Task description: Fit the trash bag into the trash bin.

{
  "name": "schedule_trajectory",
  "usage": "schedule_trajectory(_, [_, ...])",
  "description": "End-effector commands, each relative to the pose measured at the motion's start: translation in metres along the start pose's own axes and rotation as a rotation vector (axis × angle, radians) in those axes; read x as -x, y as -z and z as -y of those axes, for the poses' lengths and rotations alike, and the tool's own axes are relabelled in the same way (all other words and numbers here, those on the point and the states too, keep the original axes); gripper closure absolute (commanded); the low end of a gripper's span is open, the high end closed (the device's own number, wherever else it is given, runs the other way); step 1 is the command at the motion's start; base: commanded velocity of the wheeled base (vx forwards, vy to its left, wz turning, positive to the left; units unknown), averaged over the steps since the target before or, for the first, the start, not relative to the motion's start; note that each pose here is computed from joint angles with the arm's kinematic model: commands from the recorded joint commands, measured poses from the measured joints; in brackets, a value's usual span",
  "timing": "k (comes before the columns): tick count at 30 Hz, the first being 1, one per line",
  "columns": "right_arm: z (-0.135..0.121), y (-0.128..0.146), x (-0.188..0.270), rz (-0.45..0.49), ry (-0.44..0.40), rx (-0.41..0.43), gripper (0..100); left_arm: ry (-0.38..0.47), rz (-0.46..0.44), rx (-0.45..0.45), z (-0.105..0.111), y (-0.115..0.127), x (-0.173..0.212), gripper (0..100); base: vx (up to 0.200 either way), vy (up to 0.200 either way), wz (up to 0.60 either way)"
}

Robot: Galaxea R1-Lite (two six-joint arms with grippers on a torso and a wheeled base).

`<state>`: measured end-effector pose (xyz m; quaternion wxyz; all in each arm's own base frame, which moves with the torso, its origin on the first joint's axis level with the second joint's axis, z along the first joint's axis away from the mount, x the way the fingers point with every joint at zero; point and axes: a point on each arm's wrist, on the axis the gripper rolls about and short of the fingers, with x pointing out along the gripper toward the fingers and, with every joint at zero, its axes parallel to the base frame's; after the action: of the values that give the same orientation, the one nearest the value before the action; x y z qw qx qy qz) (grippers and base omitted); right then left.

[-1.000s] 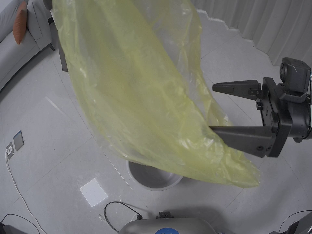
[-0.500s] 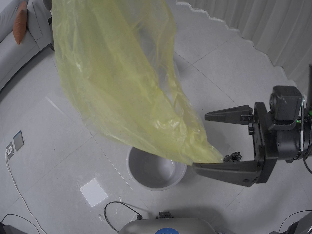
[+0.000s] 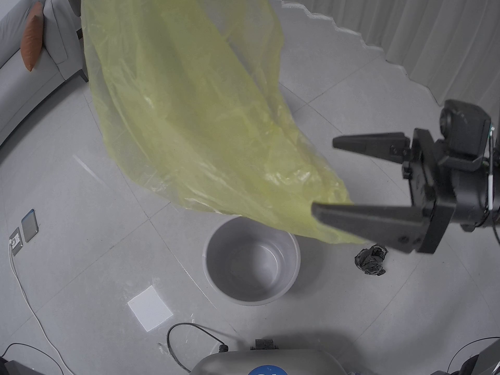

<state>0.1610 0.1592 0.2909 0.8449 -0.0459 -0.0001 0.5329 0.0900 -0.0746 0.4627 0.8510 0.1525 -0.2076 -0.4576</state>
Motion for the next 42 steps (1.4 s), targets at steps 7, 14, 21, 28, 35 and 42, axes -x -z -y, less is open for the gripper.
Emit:
schedule_trajectory(7, [0.019, -0.041, 0.026, 0.131, 0.122, 0.029, 0, 0.008, 0.010, -0.002, 0.003, -0.002, 0.007, 100, 0.000, 0.000, 0.00])
schedule_trajectory(14, [0.031, -0.017, -0.008, 0.043, 0.087, -0.014, 0, 0.006, 0.014, -0.004, 0.004, -0.004, 0.010, 100, 0.000, 0.000, 0.00])
schedule_trajectory(21, [0.013, -0.009, -0.014, 0.017, 0.006, -0.016, 0, 0.006, 0.015, 0.009, 0.005, -0.004, 0.012, 100, 0.000, 0.000, 0.00])
schedule_trajectory(28, [0.005, 0.003, -0.024, -0.021, -0.034, -0.026, 0, 0.002, 0.021, 0.006, 0.004, -0.005, 0.012, 100, 0.000, 0.000, 0.00])
schedule_trajectory(35, [0.007, 0.016, -0.042, -0.068, -0.047, -0.044, 0, 0.000, 0.025, 0.005, 0.004, -0.005, 0.011, 100, 0.000, 0.000, 0.00])
schedule_trajectory(42, [0.011, 0.024, -0.055, -0.055, -0.049, -0.041, 0, 0.003, 0.023, 0.007, 0.005, -0.004, 0.013, 100, 0.000, 0.000, 0.00])
